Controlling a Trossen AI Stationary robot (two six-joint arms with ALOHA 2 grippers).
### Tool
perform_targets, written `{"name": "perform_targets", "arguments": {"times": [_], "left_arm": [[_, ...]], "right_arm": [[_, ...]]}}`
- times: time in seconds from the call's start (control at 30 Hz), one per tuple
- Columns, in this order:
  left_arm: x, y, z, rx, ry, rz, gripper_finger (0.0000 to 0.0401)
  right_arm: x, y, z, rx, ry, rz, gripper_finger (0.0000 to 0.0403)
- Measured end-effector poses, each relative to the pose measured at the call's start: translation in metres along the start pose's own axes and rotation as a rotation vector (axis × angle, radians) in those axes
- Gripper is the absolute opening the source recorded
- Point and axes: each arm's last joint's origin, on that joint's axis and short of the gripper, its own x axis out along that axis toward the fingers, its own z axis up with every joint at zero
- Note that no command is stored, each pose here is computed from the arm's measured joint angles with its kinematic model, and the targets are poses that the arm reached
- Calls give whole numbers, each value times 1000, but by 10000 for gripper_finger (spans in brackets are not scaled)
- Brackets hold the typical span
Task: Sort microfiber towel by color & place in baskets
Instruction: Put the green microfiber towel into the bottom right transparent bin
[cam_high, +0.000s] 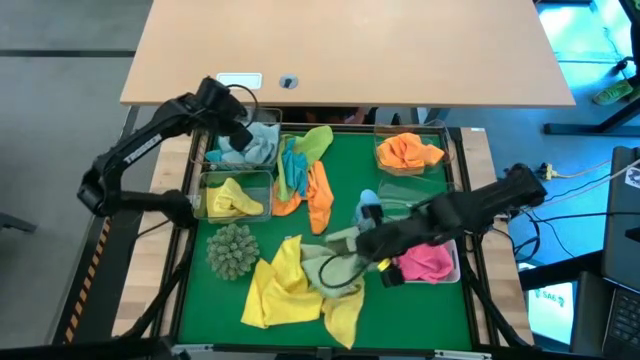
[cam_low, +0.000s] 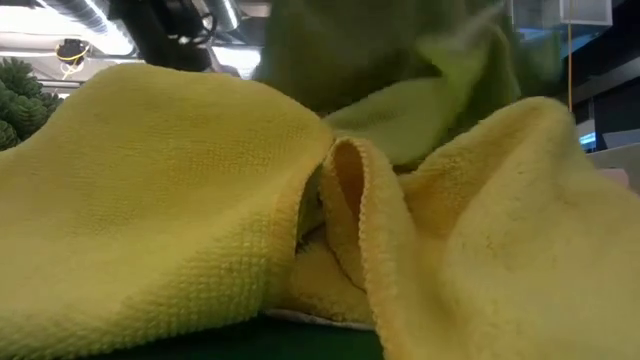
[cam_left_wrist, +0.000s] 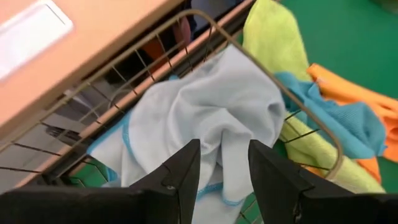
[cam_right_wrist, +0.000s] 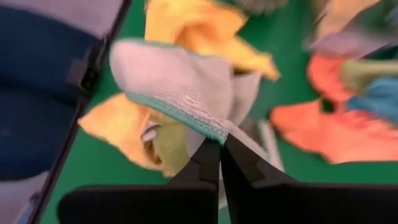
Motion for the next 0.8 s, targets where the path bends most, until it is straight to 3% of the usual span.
{"name": "perform_targets", "arguments": {"times": [0.23,0.43,0.8], "left_arm": [[-19,-4,-4,-20,-66,-5,130],[-21,-15,-4,6,-75,-78,130],[-21,-40,1,97,-130,-162,130]], "right_arm": [[-75,-9,17,-1,-146,-111,3],[-130,-18,18,17,-207,-205,2],[-197,-30,3,31,-364,-322,1]]}}
